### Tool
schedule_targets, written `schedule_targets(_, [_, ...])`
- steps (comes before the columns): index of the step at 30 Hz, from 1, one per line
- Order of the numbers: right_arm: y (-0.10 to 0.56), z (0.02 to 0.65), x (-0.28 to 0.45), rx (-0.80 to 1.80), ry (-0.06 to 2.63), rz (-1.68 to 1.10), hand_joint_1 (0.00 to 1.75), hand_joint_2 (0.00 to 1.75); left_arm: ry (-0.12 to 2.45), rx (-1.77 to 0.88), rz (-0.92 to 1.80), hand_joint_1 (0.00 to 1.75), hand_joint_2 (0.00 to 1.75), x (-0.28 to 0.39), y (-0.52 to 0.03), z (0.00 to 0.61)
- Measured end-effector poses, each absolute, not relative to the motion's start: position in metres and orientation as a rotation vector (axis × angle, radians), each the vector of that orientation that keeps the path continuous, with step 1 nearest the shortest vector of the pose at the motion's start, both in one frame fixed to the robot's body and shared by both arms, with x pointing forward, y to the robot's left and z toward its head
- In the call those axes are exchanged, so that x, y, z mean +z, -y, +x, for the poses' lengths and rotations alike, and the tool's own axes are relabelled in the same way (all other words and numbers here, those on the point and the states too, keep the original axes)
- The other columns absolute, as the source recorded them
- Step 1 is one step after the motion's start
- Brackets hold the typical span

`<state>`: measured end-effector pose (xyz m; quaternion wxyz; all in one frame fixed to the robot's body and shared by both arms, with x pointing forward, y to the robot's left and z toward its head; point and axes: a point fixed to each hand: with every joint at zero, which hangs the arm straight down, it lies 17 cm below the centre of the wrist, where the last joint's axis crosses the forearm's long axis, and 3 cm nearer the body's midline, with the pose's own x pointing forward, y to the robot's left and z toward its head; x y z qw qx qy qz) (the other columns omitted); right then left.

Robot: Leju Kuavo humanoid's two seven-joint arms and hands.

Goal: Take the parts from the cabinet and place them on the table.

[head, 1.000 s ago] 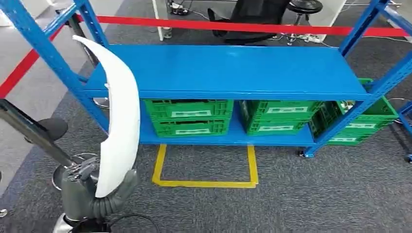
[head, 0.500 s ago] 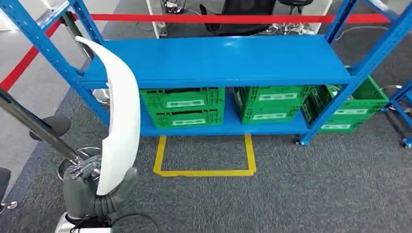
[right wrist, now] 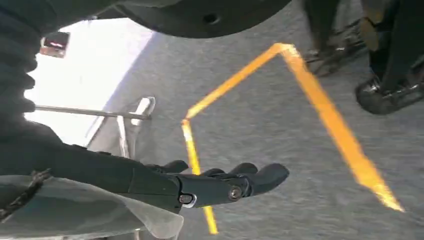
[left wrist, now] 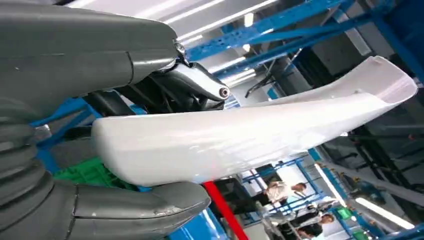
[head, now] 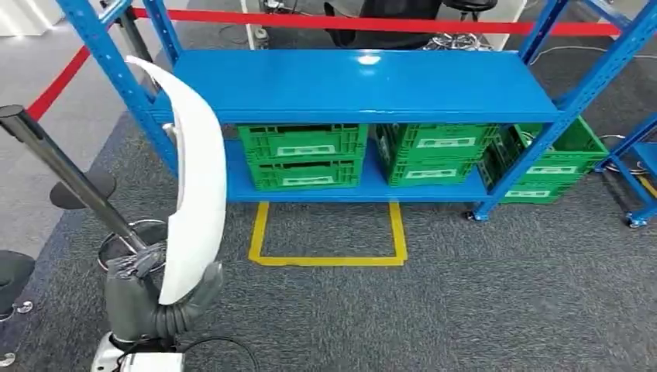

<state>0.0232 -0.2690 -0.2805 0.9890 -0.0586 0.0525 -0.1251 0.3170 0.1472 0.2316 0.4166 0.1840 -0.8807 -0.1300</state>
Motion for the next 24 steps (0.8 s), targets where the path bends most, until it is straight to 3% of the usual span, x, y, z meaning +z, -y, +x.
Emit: schedule_targets(24, [0.268, 0.036, -0.279, -0.250, -0.076, -0.102, 0.00, 1.75, 2.179, -0.354, 0.442, 1.75, 1.75, 0.220, -0.145, 0.328])
